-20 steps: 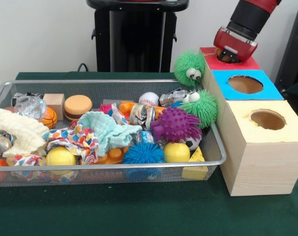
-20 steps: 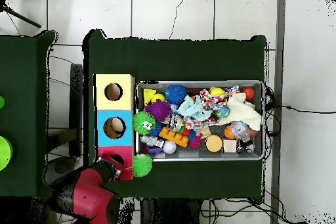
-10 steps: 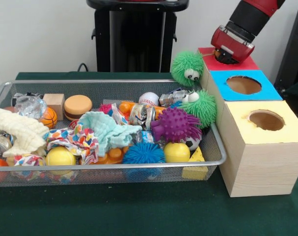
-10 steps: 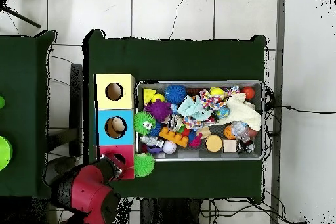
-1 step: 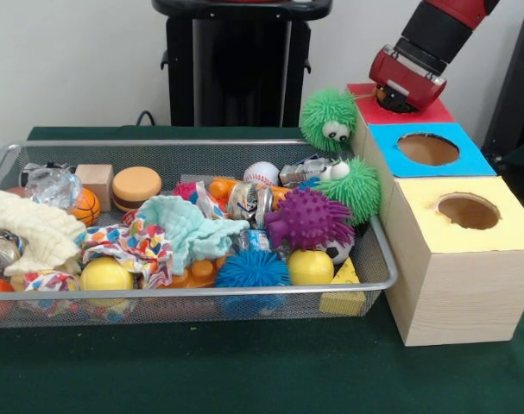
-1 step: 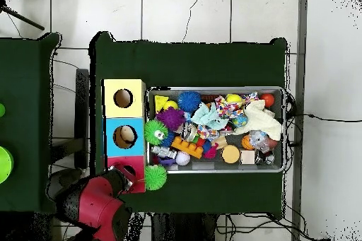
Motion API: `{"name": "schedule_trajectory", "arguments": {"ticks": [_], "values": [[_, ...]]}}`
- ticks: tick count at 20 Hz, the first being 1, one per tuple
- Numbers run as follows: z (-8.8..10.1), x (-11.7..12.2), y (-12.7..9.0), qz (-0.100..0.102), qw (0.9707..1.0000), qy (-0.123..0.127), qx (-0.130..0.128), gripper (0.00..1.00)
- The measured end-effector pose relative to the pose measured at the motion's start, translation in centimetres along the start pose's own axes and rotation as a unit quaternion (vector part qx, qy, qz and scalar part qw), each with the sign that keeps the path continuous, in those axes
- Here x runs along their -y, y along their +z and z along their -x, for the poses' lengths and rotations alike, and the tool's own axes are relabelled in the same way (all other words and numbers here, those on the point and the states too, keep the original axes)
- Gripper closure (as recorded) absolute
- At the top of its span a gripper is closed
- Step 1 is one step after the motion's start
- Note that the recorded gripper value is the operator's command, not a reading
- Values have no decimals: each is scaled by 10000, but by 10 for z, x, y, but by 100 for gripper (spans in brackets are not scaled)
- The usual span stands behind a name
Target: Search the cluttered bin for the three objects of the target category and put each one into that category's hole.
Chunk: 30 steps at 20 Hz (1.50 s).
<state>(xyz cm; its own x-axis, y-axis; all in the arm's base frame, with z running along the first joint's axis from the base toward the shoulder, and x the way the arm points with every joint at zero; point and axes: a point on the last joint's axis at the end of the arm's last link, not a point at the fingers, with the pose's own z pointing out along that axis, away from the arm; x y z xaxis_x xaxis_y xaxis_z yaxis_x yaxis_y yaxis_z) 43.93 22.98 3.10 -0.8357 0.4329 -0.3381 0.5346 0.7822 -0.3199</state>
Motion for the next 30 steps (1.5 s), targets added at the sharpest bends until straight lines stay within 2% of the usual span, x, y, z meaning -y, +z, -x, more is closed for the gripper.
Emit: {"name": "schedule_trajectory", "arguments": {"ticks": [5,12,15,20,25,30], "values": [[1,2,-4,10,10000,-86,-49,100],[3,11,-41,24,9983,-335,-476,100],[14,29,-57,-80,9967,-365,-724,100],[38,57,-68,-214,9954,-293,-891,100],[54,71,-70,-215,9955,-248,-889,100],[60,81,-67,-251,9953,-225,-909,100]]}}
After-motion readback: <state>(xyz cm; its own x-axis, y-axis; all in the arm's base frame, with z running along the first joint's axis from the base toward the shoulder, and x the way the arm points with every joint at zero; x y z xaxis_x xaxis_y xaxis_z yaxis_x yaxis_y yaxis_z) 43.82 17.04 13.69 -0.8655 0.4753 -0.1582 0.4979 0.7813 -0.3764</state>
